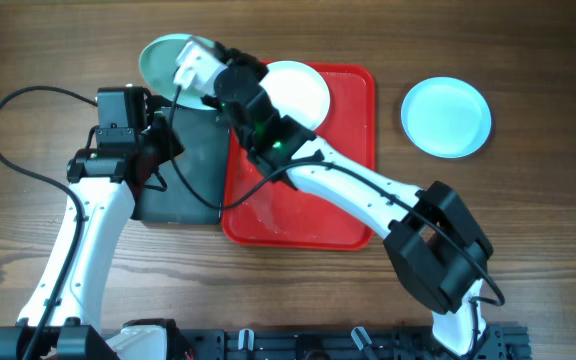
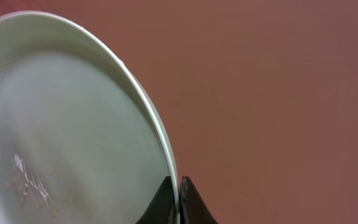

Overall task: Clean dirty plates on tray and stack at the side
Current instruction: 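Lift the blue plate with the right gripper and tilt it over the black tray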

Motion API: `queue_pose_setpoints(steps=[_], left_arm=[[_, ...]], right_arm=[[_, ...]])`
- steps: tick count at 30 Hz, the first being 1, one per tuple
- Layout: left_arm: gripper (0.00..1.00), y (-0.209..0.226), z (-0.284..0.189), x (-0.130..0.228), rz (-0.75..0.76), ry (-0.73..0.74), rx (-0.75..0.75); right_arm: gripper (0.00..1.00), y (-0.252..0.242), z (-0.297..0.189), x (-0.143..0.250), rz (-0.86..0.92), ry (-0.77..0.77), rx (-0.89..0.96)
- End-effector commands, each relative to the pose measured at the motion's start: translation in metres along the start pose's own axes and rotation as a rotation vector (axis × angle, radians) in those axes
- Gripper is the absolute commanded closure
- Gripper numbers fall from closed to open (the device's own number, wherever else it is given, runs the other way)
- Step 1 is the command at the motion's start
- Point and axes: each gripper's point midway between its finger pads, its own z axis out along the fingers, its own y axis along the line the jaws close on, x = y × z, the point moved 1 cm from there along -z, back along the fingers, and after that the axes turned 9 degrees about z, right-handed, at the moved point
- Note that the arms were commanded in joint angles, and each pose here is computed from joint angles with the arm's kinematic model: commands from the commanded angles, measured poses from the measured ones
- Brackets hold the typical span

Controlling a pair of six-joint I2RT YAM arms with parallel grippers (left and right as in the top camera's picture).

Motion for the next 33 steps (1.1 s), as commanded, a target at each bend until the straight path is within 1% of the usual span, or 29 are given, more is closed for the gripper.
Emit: queue_pose_setpoints(steps=[1, 5, 12, 17, 20, 22, 24, 27, 29, 33], left_arm=[[0.96, 0.004, 0.0, -0.004, 0.014, -0.008, -0.016], [0.96, 0.004, 0.0, -0.004, 0.014, -0.008, -0.016], [0.96, 0.004, 0.0, -0.004, 0.014, -0.008, -0.016], [0.96, 0.004, 0.0, -0.004, 0.014, -0.008, -0.016], [0.96, 0.004, 0.0, -0.004, 0.014, -0.008, -0.016], [0.96, 0.004, 0.0, -0.004, 0.014, -0.008, -0.016], [0.96, 0.004, 0.0, -0.004, 0.014, -0.008, -0.016], [0.96, 0.004, 0.0, -0.004, 0.014, -0.008, -0.016], [0.96, 0.004, 0.0, -0.004, 0.014, -0.008, -0.015], [0.96, 0.004, 0.0, -0.004, 0.014, -0.007, -0.015]], right_arm=[[0.96, -0.003, -0.013, -0.036, -0.154, -0.076, 0.038], [0.96, 0.004, -0.017, -0.045, -0.147, -0.103, 0.035], [0.96, 0.003, -0.017, -0.043, -0.147, -0.094, 0.039], [0.96, 0.005, -0.017, -0.039, -0.084, -0.079, 0.025], [0.96, 0.007, -0.014, -0.024, 0.026, -0.026, 0.001], [0.96, 0.008, -0.01, -0.006, 0.125, 0.04, -0.016], [0.96, 0.006, -0.008, 0.016, 0.244, 0.117, -0.021], [0.96, -0.001, -0.004, 0.049, 0.498, 0.231, -0.006], [0.96, 0.009, -0.003, 0.059, 0.565, 0.269, -0.102], [0.96, 0.017, -0.004, 0.066, 0.813, 0.323, -0.316]])
